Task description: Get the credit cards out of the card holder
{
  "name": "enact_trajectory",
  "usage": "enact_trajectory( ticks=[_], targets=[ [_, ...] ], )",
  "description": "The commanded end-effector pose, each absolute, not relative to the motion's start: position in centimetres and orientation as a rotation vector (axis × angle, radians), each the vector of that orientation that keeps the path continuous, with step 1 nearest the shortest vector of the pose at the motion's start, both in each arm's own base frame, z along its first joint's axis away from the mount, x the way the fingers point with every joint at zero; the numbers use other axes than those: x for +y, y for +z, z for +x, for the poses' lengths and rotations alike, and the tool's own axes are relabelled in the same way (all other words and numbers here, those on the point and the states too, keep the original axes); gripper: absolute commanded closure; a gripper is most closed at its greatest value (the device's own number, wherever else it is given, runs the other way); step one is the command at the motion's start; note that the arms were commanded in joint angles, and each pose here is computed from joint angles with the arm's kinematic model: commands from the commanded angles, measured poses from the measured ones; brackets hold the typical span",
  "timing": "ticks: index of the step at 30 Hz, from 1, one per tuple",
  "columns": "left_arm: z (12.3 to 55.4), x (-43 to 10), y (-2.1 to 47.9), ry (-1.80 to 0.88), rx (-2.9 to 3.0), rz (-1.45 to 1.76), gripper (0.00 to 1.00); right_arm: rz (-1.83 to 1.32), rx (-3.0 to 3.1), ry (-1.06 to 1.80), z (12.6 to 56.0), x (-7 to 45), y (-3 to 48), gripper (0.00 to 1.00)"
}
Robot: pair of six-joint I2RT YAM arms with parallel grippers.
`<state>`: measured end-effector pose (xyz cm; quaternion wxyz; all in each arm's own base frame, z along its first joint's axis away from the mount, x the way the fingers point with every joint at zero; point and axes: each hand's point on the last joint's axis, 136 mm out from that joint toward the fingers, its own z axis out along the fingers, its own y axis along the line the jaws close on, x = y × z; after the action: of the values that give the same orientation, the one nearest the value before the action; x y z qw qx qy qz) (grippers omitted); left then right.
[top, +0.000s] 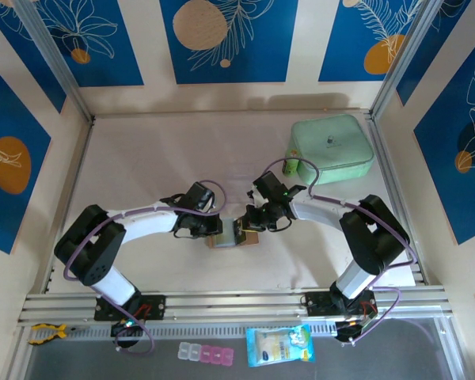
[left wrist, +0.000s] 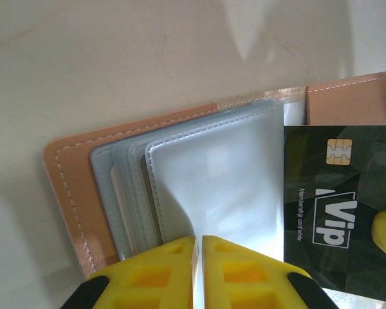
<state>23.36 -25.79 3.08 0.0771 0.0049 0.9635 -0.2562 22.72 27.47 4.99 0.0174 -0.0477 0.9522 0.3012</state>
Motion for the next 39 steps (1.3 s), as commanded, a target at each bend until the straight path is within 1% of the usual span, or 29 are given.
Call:
enact_trajectory(
  ticks=[1,12,19,24,28,32,37,39],
  targets=[
    [23.1,-24.3,2.5,-0.668,2.911,0.021,0.87,-0.141,2.952,0.901,22.9,27.3,5.9,0.95],
    [23.9,-24.5,3.3,-0.692,2.882,0.031,0.87,-0.171,2.908,0.889,23.4,27.2,8.1,0.95],
    [24.3,-24.9,4.7,-0.740,2.836,0.040,0.86,-0.352,2.829,0.811,24.3,26.6,10.2,0.95],
    [24.3,-24.6,5.8,-0.754,2.810,0.037,0.82,-0.635,2.720,0.779,25.0,26.3,12.1,0.96],
    [24.2,-24.0,6.4,-0.757,2.789,0.017,0.80,-0.984,2.619,0.816,24.3,26.7,13.2,0.96],
    [24.2,-23.4,7.2,-0.762,2.764,0.009,0.76,-1.253,2.489,0.763,25.4,26.7,13.9,1.00],
    [24.1,-22.1,8.2,-0.758,2.728,-0.021,0.76,-1.590,2.329,0.524,27.4,25.8,12.8,1.00],
    [24.0,-21.5,8.4,-0.744,2.730,-0.032,0.76,-1.670,2.310,0.484,28.1,25.6,12.5,1.00]
  ],
)
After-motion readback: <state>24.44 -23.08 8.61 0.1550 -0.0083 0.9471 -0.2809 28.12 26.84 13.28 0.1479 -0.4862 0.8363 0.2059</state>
